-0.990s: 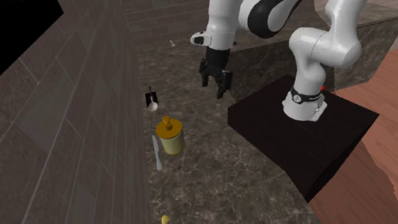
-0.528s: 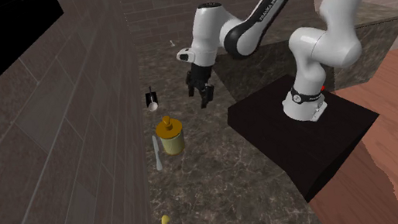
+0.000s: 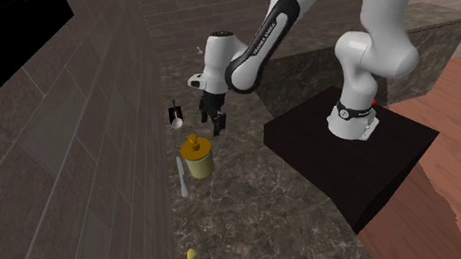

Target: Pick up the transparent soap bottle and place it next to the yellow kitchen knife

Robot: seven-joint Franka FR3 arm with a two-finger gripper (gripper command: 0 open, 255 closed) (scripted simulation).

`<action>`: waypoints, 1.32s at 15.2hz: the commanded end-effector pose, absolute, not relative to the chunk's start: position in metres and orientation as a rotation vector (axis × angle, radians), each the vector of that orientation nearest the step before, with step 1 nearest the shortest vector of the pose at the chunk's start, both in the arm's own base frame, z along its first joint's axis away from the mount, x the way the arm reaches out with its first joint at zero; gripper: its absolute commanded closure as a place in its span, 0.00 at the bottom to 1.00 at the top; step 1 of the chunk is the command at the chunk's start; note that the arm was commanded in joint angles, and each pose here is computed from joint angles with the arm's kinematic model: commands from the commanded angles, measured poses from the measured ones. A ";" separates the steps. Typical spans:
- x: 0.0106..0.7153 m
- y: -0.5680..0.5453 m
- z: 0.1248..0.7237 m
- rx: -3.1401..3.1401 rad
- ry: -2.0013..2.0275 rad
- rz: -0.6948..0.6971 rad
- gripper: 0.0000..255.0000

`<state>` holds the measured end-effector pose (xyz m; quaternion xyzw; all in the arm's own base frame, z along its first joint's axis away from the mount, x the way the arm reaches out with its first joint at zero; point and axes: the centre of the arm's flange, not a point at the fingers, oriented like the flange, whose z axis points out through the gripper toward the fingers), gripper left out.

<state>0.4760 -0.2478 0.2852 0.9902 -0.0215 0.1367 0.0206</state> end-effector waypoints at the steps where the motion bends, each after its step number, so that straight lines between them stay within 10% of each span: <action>1: 0.485 -0.263 0.266 3.063 -0.066 0.435 0.00; 20: 0.516 -0.296 0.196 3.049 -0.065 0.452 0.00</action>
